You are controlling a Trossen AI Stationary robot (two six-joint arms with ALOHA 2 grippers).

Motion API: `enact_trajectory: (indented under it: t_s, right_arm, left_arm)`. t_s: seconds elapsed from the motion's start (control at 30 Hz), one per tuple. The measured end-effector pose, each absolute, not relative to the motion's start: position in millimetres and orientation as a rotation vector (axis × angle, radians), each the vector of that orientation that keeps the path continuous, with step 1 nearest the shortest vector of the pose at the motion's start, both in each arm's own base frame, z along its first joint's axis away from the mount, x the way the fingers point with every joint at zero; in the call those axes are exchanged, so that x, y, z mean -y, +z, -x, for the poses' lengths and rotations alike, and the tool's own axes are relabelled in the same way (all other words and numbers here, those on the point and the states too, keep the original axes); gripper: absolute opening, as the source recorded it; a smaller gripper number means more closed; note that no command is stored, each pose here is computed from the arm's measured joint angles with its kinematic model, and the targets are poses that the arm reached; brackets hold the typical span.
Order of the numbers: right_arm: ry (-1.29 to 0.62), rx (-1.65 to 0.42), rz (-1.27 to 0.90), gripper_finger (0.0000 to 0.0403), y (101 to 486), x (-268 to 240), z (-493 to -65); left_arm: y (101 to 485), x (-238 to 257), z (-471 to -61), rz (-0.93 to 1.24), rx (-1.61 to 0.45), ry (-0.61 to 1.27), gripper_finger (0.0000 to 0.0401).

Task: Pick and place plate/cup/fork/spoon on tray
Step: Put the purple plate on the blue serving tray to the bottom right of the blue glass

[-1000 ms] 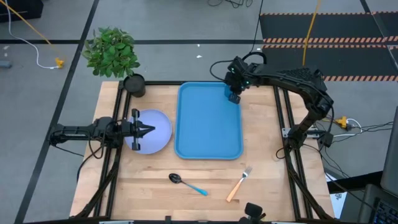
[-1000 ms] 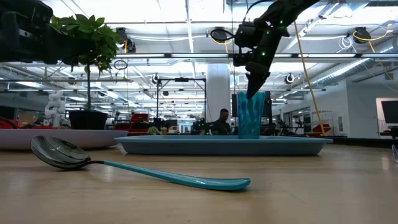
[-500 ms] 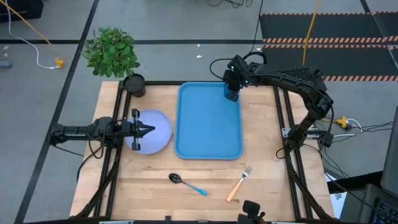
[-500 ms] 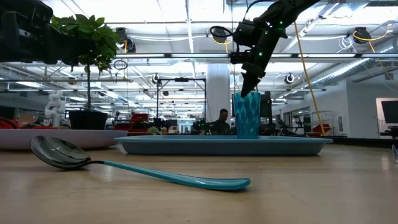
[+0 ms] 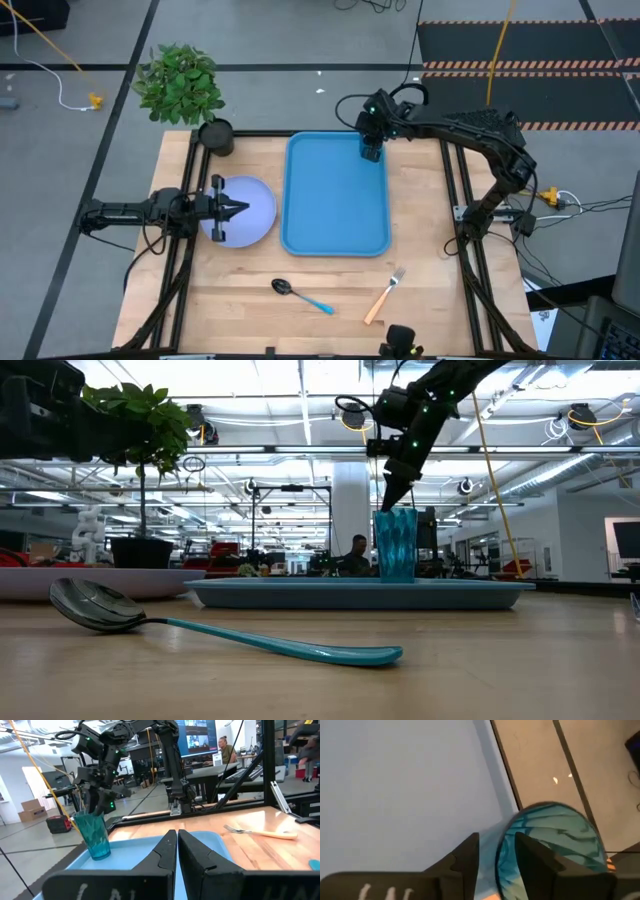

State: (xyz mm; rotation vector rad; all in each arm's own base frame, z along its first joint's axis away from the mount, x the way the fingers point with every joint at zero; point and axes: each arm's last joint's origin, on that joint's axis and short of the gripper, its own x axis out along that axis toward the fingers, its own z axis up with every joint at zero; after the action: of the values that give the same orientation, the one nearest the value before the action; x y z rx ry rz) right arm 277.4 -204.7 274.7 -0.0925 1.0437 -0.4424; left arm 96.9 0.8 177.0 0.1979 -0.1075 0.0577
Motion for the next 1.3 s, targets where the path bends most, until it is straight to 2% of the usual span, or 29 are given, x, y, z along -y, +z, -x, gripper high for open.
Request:
enact_trajectory:
  t_s: [0.33, 0.43, 0.7, 0.87, 1.1, 1.3]
  right_arm:
    - [-0.627, -0.952, 0.305, 0.0159, 321, 169, -273]
    - [-0.627, -0.893, 0.288, 0.0170, 337, 153, -266]
    - [-0.470, -0.785, 0.108, 0.0178, 359, 102, -246]
    - [-0.390, -0.755, 0.076, 0.0177, 343, 71, -234]
    - [-0.257, -0.648, 0.043, 0.0176, 287, 26, -221]
    - [-0.144, -0.546, 0.066, 0.0176, 238, -1, -213]
  left_arm:
    - [185, -1, -96, -0.175, 0.189, 0.064, 0.0021]
    - [188, -1, -95, -0.135, 0.220, 0.062, 0.0021]
    - [197, -1, -94, -0.058, 0.260, 0.055, 0.0021]
    - [219, 0, -98, 0.006, 0.240, 0.040, 0.0021]
    - [255, 9, -126, 0.063, 0.125, -0.036, 0.0021]
    - [281, 27, -161, 0.053, -0.112, -0.127, 0.0021]
